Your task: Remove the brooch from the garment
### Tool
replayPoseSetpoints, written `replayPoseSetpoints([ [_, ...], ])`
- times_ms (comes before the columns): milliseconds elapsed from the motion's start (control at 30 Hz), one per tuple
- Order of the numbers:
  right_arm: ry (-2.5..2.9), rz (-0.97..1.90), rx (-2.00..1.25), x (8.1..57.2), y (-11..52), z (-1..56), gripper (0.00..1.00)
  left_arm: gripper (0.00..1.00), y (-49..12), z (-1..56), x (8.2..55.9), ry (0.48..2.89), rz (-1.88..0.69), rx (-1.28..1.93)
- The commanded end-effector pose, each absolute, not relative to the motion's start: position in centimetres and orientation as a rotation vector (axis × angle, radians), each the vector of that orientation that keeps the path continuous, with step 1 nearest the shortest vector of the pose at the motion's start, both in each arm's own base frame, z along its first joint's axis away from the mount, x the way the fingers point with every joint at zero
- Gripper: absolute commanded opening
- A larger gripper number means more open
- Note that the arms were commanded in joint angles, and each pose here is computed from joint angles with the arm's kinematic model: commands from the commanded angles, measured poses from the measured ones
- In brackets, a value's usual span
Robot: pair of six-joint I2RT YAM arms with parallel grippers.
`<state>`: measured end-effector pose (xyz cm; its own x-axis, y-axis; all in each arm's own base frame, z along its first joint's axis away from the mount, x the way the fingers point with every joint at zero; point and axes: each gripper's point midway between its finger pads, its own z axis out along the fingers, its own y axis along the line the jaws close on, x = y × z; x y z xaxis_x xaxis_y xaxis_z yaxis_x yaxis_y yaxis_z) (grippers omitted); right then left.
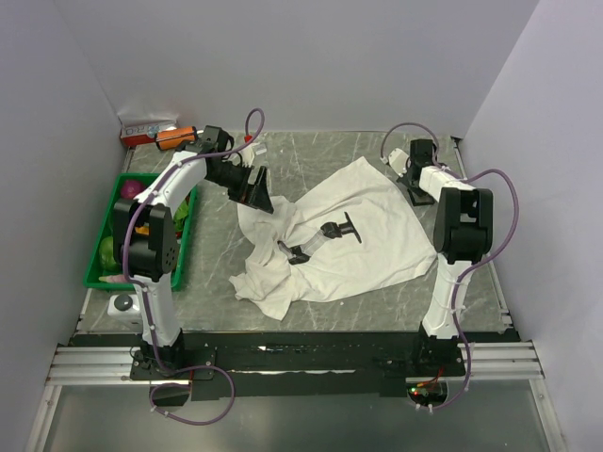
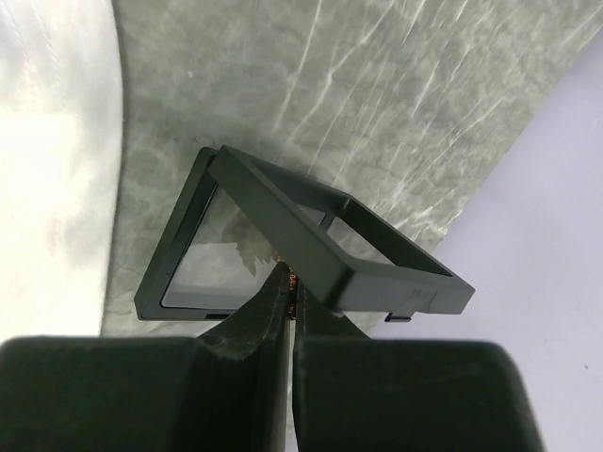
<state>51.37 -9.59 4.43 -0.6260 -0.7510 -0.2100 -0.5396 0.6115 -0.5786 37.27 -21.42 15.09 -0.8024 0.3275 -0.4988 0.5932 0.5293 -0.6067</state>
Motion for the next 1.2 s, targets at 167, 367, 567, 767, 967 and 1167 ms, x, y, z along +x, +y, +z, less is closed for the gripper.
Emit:
replayPoseSetpoints([
  [167, 2.393, -0.665, -1.020, 51.6, -8.9, 4.6, 0.22, 0.99, -21.6, 17.2, 36.9, 2.392, -1.135, 0.787],
  [367, 2.423, -0.621, -0.976, 50.7, -8.4, 5.7, 0.31, 0.99, -21.9, 17.2, 37.1, 2.390, -1.160, 0.786],
  [567, 2.448, -0.560, -0.908, 49.7, -7.4, 7.0, 0.47, 0.99, -22.1, 17.2, 37.3, 2.382, -1.176, 0.792],
  [767, 2.470, -0.469, -0.816, 48.2, -6.2, 9.8, 0.57, 0.99, -22.2, 17.2, 37.2, 2.380, -1.191, 0.790],
  [967, 2.499, -0.307, -0.736, 46.4, -4.2, 13.4, 0.60, 0.99, -22.3, 16.8, 36.9, 2.382, -1.213, 0.794],
  [1167, 2.402, 0.094, -0.662, 45.3, 1.6, 19.0, 1.00, 0.99, -22.0, 17.1, 37.8, 2.381, -1.166, 0.789],
])
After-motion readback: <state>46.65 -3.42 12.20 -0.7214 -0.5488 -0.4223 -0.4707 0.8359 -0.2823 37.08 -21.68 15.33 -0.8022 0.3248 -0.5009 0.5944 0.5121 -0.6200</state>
